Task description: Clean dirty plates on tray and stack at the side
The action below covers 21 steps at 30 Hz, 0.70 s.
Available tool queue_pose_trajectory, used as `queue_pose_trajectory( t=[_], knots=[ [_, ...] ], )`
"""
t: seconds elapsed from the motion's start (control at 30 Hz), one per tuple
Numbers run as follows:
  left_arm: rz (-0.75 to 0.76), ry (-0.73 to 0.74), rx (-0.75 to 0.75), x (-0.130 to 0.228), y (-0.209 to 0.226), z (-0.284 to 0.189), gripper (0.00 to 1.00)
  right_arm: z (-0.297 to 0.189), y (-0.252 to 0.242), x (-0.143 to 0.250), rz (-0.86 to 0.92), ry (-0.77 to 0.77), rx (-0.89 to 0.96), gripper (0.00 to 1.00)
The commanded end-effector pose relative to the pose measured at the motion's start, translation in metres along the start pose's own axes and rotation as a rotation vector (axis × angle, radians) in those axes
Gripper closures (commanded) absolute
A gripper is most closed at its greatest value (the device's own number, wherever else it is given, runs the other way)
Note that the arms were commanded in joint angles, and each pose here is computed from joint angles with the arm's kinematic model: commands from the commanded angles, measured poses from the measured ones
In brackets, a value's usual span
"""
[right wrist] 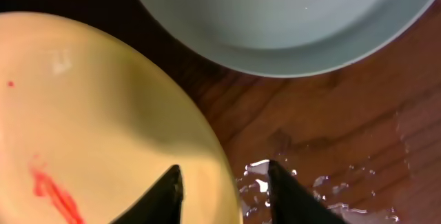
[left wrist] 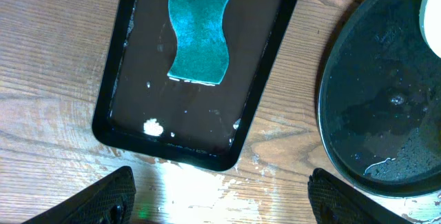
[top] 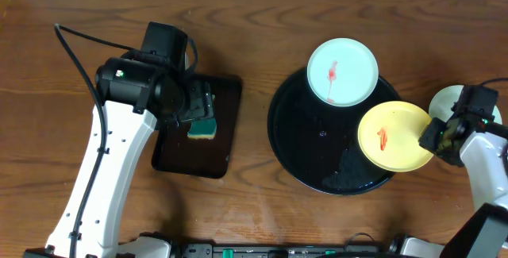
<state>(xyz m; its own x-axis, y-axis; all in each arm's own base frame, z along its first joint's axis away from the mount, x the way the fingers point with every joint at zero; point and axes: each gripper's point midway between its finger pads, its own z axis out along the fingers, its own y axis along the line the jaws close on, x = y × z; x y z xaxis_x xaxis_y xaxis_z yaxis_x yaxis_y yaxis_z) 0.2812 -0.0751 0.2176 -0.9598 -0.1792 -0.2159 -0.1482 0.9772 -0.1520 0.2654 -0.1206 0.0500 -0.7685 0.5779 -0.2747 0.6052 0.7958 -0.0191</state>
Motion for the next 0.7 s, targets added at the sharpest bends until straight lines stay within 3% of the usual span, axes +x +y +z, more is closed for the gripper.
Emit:
queue_pose_trajectory(
  t=[0.0,0.1,0.4,0.5,0.67],
  knots=[
    [0.013,-0.01,-0.013,-0.001,0.003,-0.002,0.19,0.016,0.004,0.012,0.018,0.042,-0.01,0.83],
    [0.013,-0.01,-0.013,-0.001,0.003,-0.002,0.19,0.017,0.014,0.015,0.019,0.056,-0.068,0.99],
    [0.013,-0.01,-0.013,-0.001,0.003,-0.002,0.19,-0.035,0.056,0.019,-0.035,0.025,-0.348,0.99],
    [0.013,-0.01,-0.013,-0.001,0.003,-0.002,0.19,-0.042,0.065,0.033,-0.075,0.06,-0.369,0.99],
    [0.013,-0.011,-0.013,-0.001,0.003,-0.002,0.19,-0.031,0.112,0.083,-0.316,0.113,-0.432,0.99]
  ],
)
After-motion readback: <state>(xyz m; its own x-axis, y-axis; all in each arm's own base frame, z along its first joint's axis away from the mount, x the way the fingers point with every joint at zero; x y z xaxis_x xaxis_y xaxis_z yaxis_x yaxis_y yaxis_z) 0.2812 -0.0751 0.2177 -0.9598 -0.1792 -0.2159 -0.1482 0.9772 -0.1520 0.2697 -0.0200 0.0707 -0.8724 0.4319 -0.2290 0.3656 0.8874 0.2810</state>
